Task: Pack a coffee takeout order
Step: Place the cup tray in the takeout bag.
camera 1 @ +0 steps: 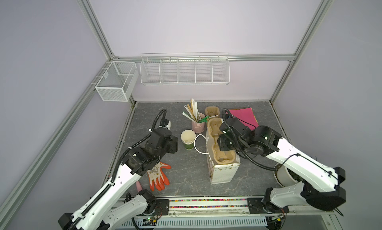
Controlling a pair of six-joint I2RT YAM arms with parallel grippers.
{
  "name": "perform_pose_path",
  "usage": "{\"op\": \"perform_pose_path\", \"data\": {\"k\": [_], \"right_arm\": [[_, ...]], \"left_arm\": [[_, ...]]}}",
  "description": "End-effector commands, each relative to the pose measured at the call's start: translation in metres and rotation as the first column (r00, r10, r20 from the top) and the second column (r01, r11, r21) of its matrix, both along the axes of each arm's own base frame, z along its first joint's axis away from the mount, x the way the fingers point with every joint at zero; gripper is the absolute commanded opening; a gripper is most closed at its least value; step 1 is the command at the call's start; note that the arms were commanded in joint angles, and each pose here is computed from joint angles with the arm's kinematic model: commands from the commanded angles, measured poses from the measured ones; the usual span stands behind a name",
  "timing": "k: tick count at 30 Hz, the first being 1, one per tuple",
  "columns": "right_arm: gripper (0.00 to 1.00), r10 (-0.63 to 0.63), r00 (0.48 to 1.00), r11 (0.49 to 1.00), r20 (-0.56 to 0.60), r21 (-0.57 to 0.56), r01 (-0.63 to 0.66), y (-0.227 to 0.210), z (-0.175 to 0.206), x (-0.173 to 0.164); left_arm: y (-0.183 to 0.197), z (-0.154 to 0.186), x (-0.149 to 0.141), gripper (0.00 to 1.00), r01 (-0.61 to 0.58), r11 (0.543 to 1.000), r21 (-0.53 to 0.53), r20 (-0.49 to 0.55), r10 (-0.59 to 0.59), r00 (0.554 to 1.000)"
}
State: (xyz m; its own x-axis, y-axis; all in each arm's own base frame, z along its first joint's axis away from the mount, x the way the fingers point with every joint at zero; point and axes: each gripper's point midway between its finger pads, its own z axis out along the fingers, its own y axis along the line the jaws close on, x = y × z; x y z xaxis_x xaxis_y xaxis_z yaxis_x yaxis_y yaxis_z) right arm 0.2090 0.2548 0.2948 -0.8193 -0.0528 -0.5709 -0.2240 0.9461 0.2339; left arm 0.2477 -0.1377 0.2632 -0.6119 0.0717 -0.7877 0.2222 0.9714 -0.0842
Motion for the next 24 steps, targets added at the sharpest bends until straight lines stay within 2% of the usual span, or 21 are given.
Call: {"op": "perform_pose_path", "data": {"k": [1,24], "right_arm": [[0.29,-0.038,0.999,0.999,0.008,-0.015,0.038,-0.013,0.001,-0.006],[0.28,-0.005,0.994,0.987,-0.109,-0.161,-0.012,-0.005,-0.054,-0.018]], "left_arm": [[0.005,-0.003,-0.001,0.66,-0.007,1.0,0.016,-0.002,0.007,1.0],[0.004,-0.005,-0.001,0.66,-0.005,1.0,0.025,-0.009,0.005,1.0]]}}
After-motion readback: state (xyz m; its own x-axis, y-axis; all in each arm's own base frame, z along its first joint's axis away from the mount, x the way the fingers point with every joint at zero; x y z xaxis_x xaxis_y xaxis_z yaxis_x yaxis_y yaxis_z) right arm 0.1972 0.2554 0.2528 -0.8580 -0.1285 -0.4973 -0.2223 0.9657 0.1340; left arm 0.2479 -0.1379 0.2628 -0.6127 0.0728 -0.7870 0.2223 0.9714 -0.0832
